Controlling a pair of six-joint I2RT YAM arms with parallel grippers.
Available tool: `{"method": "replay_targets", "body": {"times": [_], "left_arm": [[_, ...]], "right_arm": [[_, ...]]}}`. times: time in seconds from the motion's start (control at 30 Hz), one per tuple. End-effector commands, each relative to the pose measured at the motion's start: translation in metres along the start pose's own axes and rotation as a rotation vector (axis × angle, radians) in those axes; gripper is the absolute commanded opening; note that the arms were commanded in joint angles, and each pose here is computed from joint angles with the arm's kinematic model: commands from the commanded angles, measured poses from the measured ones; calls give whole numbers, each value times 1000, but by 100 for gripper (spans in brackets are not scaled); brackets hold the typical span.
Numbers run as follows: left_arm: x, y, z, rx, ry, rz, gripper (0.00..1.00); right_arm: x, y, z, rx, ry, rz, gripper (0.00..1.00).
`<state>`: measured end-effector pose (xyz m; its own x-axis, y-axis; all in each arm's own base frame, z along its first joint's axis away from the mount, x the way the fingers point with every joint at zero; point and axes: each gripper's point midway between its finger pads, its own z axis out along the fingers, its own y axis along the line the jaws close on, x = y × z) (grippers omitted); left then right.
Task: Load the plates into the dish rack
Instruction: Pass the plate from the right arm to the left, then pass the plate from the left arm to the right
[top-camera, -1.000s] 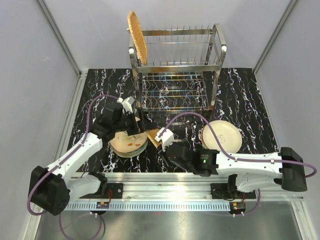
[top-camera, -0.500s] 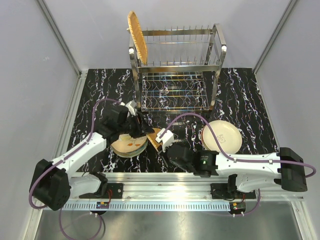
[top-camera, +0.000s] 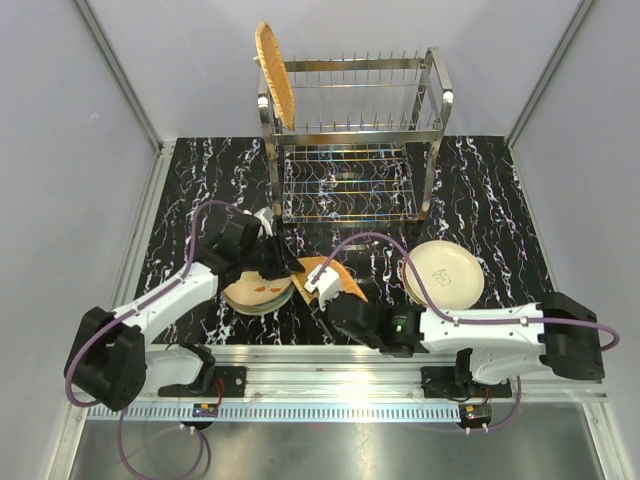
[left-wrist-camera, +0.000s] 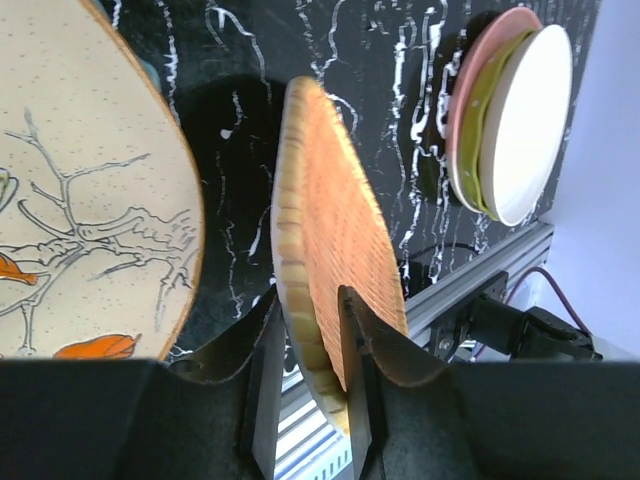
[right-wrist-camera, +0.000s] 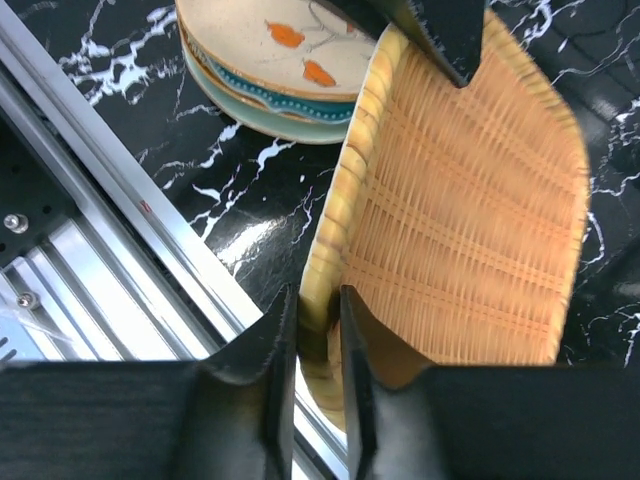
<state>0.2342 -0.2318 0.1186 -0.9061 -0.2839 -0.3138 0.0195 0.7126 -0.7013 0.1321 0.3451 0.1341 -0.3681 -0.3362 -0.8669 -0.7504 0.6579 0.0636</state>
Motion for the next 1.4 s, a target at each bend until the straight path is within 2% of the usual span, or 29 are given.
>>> {"method": "replay_targets", "body": {"times": [0.0, 0.23, 0.47, 0.53, 0.6, 0.73, 0.93, 1.07, 1.2, 1.3, 1.37], "left_arm": [[24, -27, -2, 145, 124, -6, 5], [18, -39, -4, 176, 122, -19, 0], [20, -31, 1, 153, 132, -4, 0], [21, -25, 1, 125, 130, 22, 0], [17, -21, -2, 96, 98, 36, 0], [12, -26, -8, 103, 57, -9, 0], [-2, -36, -22, 69, -24, -53, 0], [-17, -47, -35, 56, -92, -45, 0], [-15, -49, -38, 50, -91, -46, 0], [-11, -50, -39, 49, -94, -48, 0], [-9, -52, -41, 55, -95, -47, 0]], "right_arm": [[15, 11, 13, -16, 45, 19, 28], [30, 13, 29, 60, 89, -51, 52], [30, 23, 30, 45, 90, -61, 63], [21, 26, 22, 20, 66, -33, 68], [12, 27, 14, 3, 36, -2, 79], [-13, 16, -10, 16, -54, 64, 88], [-10, -14, -15, 210, -21, 12, 89], [-6, -6, -8, 233, 6, -38, 88], [1, -3, 8, 303, 41, -72, 87], [4, -8, 21, 405, 63, -99, 82], [9, -16, 24, 488, 91, -117, 75]]}}
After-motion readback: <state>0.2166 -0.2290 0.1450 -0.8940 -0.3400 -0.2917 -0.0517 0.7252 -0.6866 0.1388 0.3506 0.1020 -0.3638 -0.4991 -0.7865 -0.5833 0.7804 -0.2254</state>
